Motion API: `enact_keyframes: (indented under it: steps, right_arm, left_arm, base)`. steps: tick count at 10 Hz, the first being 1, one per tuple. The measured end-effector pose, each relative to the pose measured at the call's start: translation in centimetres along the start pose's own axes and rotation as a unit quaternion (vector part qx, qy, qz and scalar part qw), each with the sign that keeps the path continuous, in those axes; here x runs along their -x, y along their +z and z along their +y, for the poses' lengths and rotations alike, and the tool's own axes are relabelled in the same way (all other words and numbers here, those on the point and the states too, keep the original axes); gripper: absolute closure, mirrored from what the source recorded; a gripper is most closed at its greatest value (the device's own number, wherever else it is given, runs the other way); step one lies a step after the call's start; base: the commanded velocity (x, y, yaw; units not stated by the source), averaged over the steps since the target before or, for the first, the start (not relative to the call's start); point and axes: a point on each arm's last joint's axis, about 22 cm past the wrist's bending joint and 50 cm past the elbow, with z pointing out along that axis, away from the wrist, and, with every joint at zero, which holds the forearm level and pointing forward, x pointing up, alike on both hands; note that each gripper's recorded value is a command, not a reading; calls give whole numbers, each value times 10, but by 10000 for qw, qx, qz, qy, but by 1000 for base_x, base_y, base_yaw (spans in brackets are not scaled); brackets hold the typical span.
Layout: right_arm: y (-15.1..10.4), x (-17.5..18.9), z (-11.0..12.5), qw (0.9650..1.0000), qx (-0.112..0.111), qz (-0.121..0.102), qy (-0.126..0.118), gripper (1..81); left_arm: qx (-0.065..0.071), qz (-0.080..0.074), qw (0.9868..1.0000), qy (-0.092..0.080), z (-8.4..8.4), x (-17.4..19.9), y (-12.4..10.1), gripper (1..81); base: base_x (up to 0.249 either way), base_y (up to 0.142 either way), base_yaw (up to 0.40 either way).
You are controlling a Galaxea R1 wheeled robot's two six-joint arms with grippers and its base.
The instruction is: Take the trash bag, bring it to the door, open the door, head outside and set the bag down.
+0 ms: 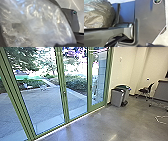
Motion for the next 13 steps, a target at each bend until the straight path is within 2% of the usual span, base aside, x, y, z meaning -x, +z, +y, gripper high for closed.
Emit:
enact_keyframes:
  steps: [1,13]
  right_arm:
    - [0,0,0,10000,0,0,0,10]
    - [0,0,0,10000,0,2,-3,10]
  left_arm:
    - [-17,55,10000,2,-1,-2,0,811]
    - [-5,42,10000,-4,1,1,1,811]
  base:
    - [169,0,0]
    - [169,-63,0]
